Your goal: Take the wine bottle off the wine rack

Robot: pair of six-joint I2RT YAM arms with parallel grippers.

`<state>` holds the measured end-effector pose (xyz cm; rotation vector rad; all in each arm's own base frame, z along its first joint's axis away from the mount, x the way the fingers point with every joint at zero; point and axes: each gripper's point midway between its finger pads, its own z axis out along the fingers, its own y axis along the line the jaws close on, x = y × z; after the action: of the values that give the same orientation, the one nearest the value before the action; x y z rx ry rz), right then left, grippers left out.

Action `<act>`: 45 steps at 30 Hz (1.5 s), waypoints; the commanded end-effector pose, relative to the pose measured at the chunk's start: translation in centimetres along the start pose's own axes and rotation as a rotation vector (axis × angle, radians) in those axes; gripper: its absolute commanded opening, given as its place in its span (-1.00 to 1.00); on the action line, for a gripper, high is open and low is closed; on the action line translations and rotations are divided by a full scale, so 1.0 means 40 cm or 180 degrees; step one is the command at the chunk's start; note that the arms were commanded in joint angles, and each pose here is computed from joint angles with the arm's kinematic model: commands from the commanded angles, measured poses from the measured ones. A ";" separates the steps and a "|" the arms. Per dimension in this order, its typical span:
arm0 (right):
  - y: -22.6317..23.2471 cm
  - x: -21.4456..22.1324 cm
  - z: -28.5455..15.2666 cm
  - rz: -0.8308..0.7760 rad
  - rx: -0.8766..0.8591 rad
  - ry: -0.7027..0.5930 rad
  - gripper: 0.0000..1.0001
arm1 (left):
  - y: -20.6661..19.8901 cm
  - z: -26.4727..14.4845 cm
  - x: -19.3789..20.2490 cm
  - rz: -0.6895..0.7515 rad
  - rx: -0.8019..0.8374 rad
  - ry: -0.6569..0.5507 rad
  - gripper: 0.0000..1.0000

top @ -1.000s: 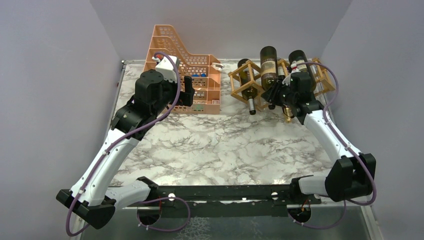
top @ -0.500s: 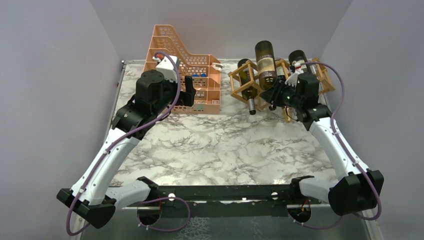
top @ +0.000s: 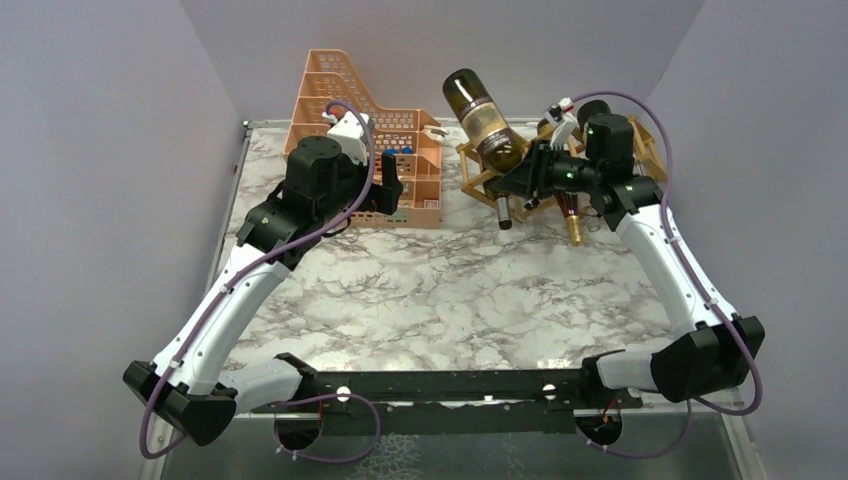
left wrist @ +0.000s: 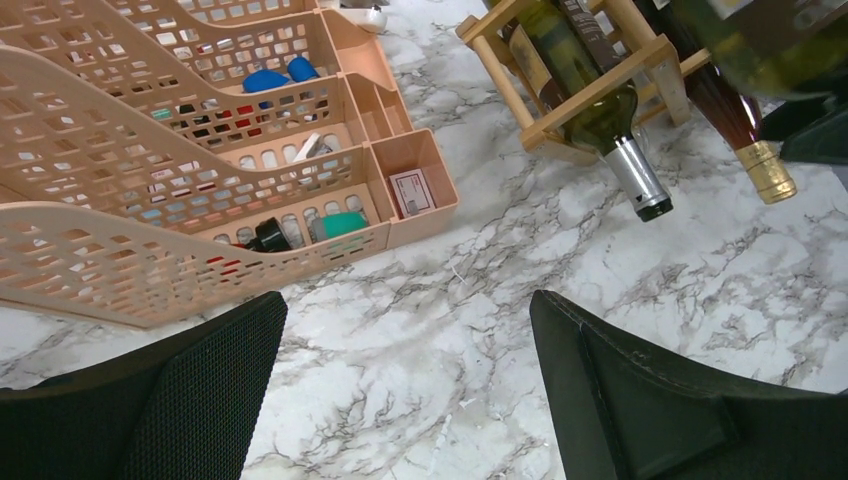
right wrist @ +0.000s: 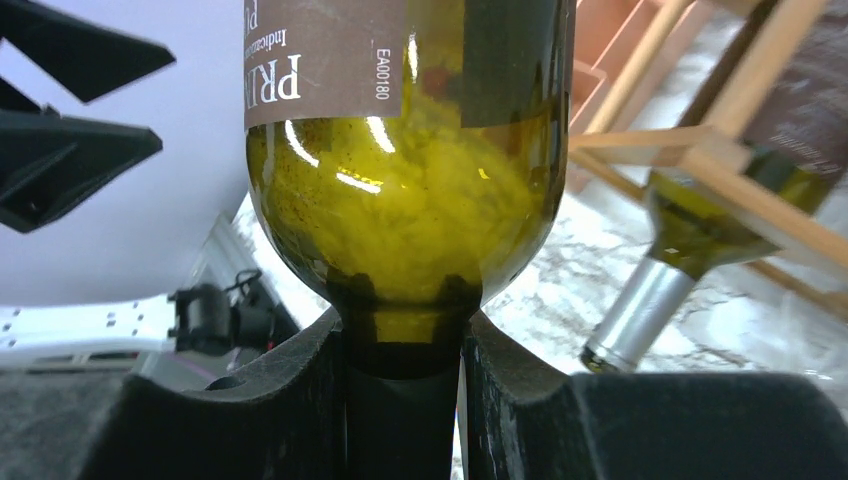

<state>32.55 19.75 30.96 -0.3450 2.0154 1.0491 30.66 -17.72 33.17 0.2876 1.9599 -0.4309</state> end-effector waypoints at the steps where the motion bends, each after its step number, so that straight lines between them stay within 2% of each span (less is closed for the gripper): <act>1: 0.091 0.041 0.022 -0.0150 -0.0560 0.0321 -0.83 | -0.013 -0.014 -0.022 0.0120 0.0143 -0.0096 0.98; 5: 0.101 0.123 0.055 -0.0074 -0.0618 0.0677 -0.83 | -0.034 -0.003 0.025 0.0553 0.0437 0.0014 0.98; 8: 0.110 0.185 0.073 -0.0041 -0.0668 0.0961 -0.83 | -0.111 -0.020 0.110 0.1113 0.1221 0.0101 0.98; 10: 0.117 0.225 0.082 -0.0030 -0.0703 0.1154 -0.83 | -0.157 -0.046 0.169 0.1681 0.1616 -0.0005 0.98; 15: 0.128 0.334 0.092 -0.0048 -0.0697 0.1645 -0.83 | -0.169 -0.072 0.193 0.2498 0.1601 -0.0455 0.98; 22: 0.152 0.456 0.098 -0.0025 -0.0813 0.2142 -0.85 | -0.207 -0.065 0.275 0.3457 0.1942 -0.0549 0.98; 30: 0.188 0.516 0.102 0.0021 -0.1039 0.2358 -0.87 | -0.240 -0.014 0.343 0.3962 0.1979 -0.0342 0.98; 35: 0.212 0.555 0.097 -0.0077 -0.1125 0.2505 -0.88 | -0.259 0.005 0.382 0.4082 0.2071 -0.0259 0.98; 45: 0.237 0.570 0.089 -0.0120 -0.1235 0.2534 -0.88 | -0.255 0.012 0.443 0.4092 0.2191 -0.0062 0.98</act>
<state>15.92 29.51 15.23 -1.0368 2.6098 1.2711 19.53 -27.05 19.55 1.7862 1.1767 -0.2264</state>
